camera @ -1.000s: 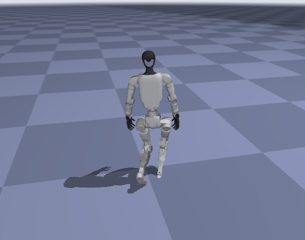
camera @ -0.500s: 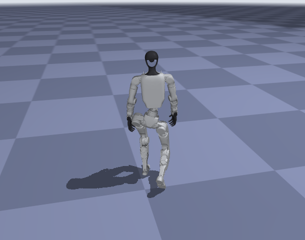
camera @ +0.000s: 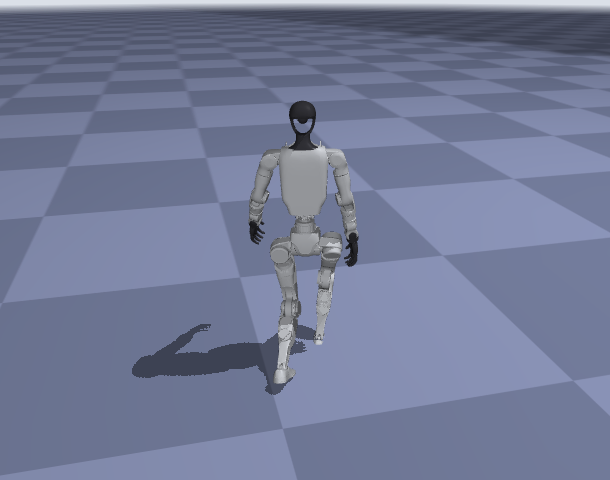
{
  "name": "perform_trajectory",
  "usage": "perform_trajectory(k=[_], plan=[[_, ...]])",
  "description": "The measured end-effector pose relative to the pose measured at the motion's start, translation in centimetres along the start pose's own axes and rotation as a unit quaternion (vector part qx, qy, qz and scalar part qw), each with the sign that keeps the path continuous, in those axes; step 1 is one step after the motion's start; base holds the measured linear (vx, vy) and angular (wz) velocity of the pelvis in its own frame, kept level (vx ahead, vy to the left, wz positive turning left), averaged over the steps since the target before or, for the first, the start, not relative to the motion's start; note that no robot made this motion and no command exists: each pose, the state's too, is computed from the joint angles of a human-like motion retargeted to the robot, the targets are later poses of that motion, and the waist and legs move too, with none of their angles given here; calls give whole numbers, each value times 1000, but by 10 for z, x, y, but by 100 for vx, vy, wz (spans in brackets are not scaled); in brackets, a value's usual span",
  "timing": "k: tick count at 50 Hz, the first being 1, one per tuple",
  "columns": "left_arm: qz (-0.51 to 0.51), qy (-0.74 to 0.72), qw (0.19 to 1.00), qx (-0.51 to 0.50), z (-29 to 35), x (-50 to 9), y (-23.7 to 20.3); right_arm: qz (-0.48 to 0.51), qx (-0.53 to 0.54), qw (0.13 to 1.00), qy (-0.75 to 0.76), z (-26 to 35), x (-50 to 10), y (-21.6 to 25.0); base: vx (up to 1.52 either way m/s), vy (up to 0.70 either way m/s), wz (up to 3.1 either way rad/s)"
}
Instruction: Walk
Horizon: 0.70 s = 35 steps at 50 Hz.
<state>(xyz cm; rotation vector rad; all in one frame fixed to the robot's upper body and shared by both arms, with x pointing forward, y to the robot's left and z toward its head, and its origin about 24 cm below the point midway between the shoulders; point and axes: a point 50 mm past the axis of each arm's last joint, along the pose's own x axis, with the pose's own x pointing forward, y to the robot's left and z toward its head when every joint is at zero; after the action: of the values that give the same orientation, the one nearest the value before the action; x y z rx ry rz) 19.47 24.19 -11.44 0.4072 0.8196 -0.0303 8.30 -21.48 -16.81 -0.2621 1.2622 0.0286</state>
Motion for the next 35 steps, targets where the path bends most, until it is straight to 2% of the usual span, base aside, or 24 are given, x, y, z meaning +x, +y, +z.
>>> perform_trajectory(k=[8, 21, 30, 35], plan=[[-102, 77, 991, 29, -44, -16, -44, -34, -6, 997, -69, 36, 0, -23, 53, -1, 5], [-132, 131, 982, 25, -80, -34, -69, -27, -21, 988, -151, 87, -2, -12, 60, 1, 9], [-148, 146, 978, 14, -90, -42, -80, -18, -11, 994, -109, 63, 1, -4, 65, 13, 9], [-133, 141, 981, -23, -86, -39, -69, 9, 16, 997, -71, 43, 2, -1, 63, 12, 60]])
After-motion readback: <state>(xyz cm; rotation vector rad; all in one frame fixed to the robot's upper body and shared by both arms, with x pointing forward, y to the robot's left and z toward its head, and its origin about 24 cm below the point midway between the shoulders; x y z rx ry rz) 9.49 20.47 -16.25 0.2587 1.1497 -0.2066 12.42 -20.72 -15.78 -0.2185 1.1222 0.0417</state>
